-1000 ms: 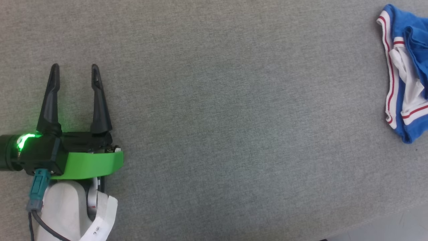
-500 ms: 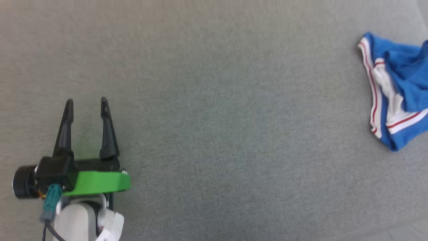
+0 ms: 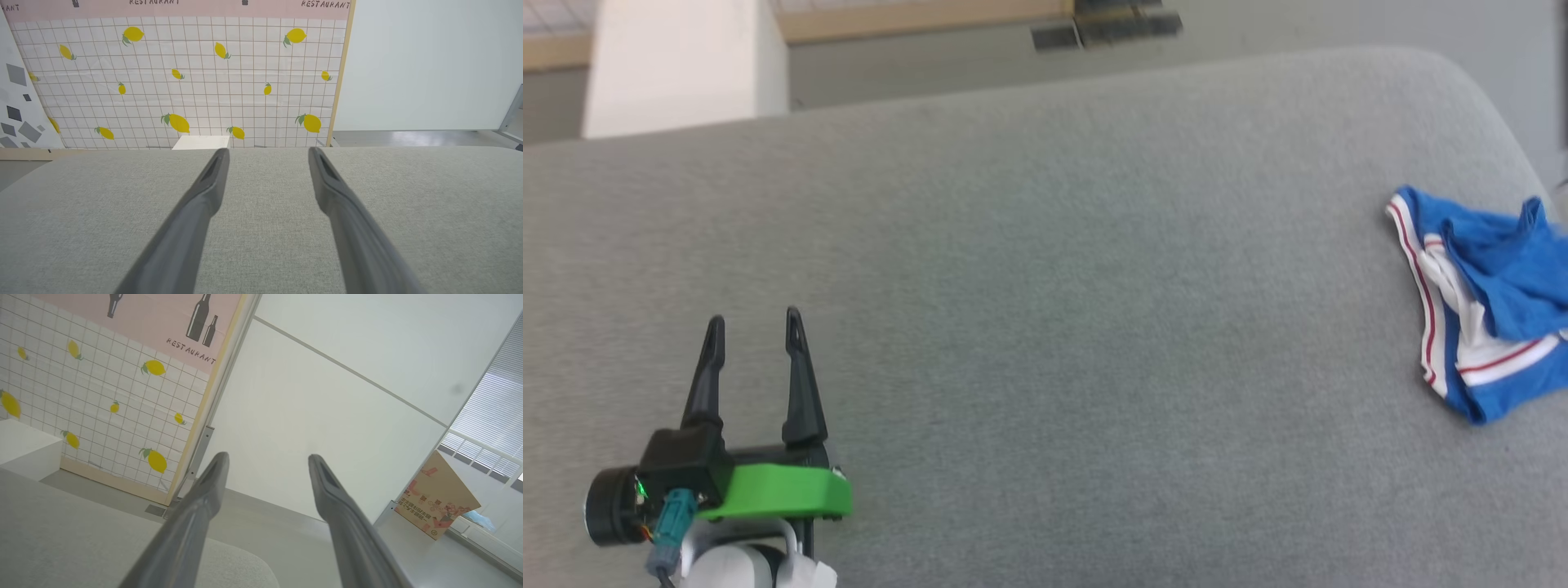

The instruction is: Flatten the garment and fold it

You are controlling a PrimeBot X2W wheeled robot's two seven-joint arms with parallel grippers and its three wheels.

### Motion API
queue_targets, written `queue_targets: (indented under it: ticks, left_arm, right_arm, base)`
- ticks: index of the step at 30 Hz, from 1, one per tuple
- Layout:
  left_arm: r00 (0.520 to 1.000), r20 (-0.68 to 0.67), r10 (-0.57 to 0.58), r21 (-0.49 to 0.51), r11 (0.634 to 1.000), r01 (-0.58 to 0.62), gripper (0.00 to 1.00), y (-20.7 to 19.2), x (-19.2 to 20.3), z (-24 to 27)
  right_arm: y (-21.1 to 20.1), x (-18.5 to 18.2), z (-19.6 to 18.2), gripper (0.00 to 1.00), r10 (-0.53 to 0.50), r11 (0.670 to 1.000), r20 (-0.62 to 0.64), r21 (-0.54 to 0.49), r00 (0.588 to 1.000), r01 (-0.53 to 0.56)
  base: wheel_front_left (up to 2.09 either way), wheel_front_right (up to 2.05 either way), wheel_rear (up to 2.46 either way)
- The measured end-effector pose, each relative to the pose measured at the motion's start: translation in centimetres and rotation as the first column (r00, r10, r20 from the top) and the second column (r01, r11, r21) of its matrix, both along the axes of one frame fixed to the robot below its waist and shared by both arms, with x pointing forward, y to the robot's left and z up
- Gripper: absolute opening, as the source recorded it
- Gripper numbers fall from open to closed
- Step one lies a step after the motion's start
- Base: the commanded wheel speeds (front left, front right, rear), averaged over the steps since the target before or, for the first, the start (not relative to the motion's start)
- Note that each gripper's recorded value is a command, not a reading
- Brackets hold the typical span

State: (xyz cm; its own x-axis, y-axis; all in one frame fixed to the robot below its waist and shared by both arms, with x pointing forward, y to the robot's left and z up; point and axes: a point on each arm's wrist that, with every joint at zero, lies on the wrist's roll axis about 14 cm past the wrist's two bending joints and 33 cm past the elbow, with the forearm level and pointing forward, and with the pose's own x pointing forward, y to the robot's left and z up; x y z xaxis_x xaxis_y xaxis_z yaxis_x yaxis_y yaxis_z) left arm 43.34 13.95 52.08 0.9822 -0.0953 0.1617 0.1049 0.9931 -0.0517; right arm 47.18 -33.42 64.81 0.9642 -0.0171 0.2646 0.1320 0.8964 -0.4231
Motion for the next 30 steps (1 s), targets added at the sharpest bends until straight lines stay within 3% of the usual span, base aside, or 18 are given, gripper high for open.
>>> queue_targets:
  ticks: [6,14,22,30]
  left_arm:
    - [0.999,0.003,0.046,0.01,0.999,-0.046,1.0,1.6,-2.6,0.8]
    - [0.996,0.015,0.09,0.016,0.996,-0.091,1.0,3.3,-5.9,1.5]
    - [0.992,0.011,0.123,0.017,0.992,-0.123,1.0,4.3,-7.8,1.4]
    - [0.991,-0.015,0.131,0.019,0.991,-0.13,1.0,4.7,-8.1,0.6]
  right_arm:
    - [5.4,-2.6,-2.6,1.0,0.091,0.981,0.037,0.168,0.995,-0.096]
    - [10.5,-6.8,-7.4,1.0,0.157,0.924,-0.002,0.354,0.988,-0.146]
    - [14.6,-10.0,-11.3,1.0,0.222,0.877,-0.071,0.451,0.972,-0.167]
    - [14.8,-11.7,-12.6,1.0,0.203,0.87,-0.098,0.474,0.974,-0.134]
  base:
    - [0.0,0.0,0.0]
    - [0.0,0.0,0.0]
    - [0.0,0.0,0.0]
    - [0.0,0.0,0.0]
